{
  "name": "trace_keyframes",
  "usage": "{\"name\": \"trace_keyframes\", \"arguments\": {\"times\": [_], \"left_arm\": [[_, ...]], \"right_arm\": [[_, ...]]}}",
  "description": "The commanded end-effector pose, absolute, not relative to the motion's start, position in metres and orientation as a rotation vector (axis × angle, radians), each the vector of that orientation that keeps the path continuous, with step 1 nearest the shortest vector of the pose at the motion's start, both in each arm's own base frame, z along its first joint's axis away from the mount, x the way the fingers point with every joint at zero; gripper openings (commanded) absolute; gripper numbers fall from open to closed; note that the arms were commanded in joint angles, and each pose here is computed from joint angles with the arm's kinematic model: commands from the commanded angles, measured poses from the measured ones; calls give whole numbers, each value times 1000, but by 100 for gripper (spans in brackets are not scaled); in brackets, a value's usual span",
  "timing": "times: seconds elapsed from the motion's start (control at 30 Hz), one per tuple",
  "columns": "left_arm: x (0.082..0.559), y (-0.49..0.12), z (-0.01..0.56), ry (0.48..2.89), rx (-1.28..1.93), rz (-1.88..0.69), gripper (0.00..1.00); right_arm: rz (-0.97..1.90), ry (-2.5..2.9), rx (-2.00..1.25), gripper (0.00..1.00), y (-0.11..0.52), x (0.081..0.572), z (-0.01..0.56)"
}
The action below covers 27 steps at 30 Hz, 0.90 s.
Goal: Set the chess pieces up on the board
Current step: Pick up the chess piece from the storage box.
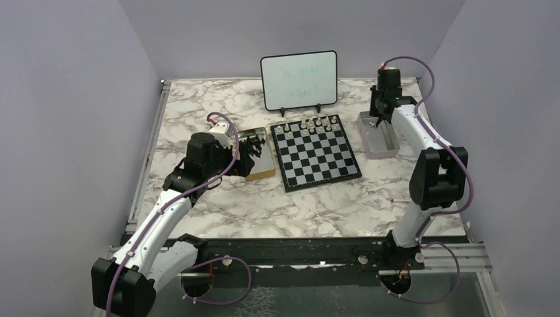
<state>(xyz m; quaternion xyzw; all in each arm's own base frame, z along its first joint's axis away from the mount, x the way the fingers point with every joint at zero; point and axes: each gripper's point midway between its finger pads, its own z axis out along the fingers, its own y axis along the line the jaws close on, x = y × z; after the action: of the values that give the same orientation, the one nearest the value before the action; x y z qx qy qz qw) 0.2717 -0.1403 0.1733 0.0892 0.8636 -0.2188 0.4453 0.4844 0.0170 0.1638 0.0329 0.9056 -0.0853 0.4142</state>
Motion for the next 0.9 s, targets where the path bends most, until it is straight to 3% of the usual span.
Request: {"name": "trace_keyframes", "arguments": {"times": [0.0,0.87], "left_arm": [[271,-140,169,2143,236,-535,99],[273,-143,158,2185,245,-537,99]], "right_arm": [[-206,2264,100,29,-14,487,159],[-57,2343,-211,40,-20,540,67]]}}
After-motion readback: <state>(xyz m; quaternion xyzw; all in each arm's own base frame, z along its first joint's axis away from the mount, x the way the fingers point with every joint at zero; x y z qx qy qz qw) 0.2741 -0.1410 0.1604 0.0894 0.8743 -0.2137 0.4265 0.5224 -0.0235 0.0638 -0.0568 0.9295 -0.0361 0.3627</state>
